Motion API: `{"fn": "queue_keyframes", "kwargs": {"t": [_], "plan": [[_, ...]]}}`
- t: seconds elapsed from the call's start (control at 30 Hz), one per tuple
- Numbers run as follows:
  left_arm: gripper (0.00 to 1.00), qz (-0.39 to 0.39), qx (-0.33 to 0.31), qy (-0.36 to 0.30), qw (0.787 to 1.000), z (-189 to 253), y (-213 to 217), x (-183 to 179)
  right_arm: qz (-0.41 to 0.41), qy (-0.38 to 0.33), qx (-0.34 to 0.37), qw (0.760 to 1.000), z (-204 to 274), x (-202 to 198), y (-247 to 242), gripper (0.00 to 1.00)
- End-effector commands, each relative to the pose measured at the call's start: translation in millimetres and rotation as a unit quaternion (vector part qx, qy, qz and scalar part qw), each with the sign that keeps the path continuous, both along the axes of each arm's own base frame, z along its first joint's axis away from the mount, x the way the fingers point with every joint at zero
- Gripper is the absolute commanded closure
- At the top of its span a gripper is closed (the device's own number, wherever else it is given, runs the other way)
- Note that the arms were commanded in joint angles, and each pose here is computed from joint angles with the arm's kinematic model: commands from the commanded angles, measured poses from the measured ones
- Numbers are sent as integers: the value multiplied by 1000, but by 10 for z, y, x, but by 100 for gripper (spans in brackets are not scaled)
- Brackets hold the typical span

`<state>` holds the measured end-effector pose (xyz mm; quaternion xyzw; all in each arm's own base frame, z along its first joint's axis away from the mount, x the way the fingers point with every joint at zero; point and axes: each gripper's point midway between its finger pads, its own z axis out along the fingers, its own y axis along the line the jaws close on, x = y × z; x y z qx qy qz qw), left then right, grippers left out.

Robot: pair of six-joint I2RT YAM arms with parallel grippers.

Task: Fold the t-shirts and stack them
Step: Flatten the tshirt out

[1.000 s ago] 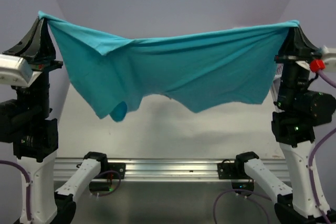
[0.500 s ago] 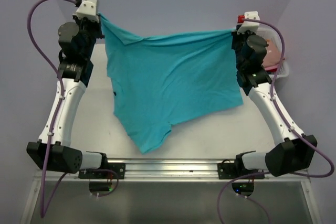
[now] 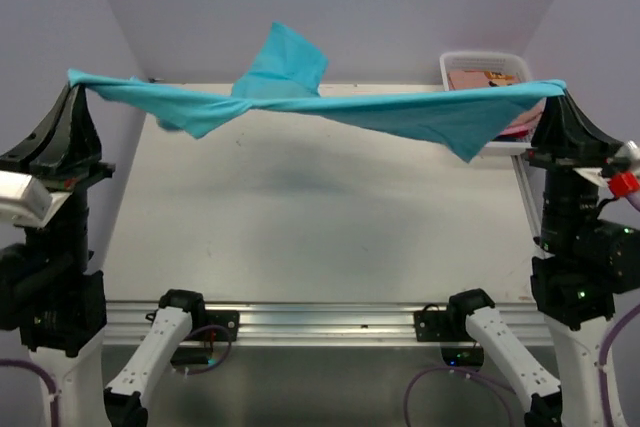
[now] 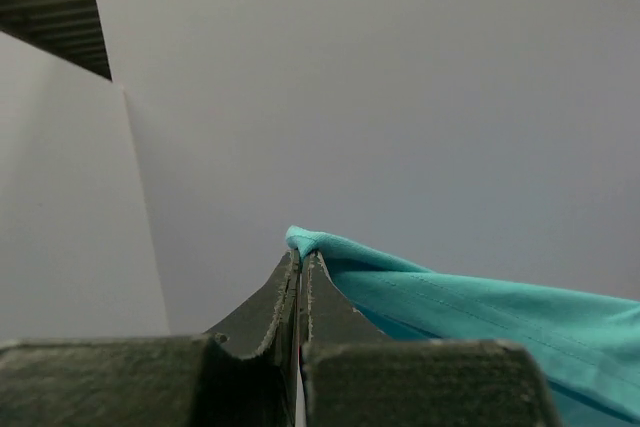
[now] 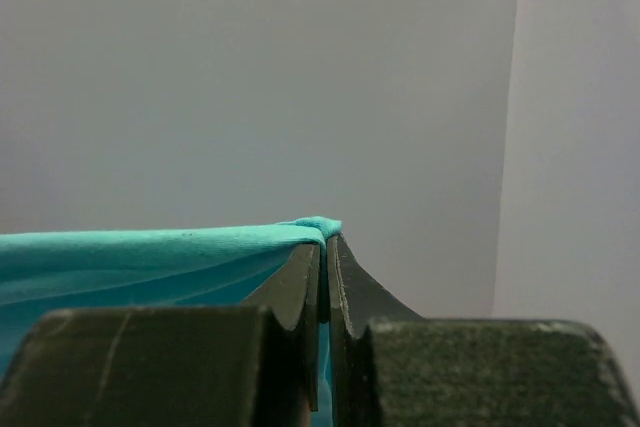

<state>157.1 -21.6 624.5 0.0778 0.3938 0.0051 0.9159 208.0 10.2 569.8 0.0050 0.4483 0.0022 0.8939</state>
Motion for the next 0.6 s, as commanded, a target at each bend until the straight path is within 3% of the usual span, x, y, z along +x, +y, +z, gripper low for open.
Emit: {"fn": "queue_keyframes", "kwargs": {"t": [0.0,0.1,0.17,0.27,0.3,0.37,0.5,0.57], "plan": [[100,-21,4,9,1000,32,-56,-110,22,11,-14,1000,-34,-103,64,100],[100,-41,7,-11,999,246,-110,-267,14,-9,-9,1000,112,-187,13,100],[100,-38,4,1,999,270,-115,-93,-4,6,0,1000,91,12,-11,100],[100,-3,-4,57,998,29,-51,520,-49,78,13,996,-145,472,-80,100],[100,7,-7,71,997,-64,-38,701,-61,136,2,989,-406,830,-27,100],[100,32,-6,135,990,-514,-12,1270,-83,199,0,977,-764,1169,-16,100],[100,64,-7,243,968,-1563,7,2124,-121,346,-11,930,-1943,1865,50,100],[100,76,-2,326,942,-2397,3,2515,-132,411,-17,902,-2568,2146,113,100]]}}
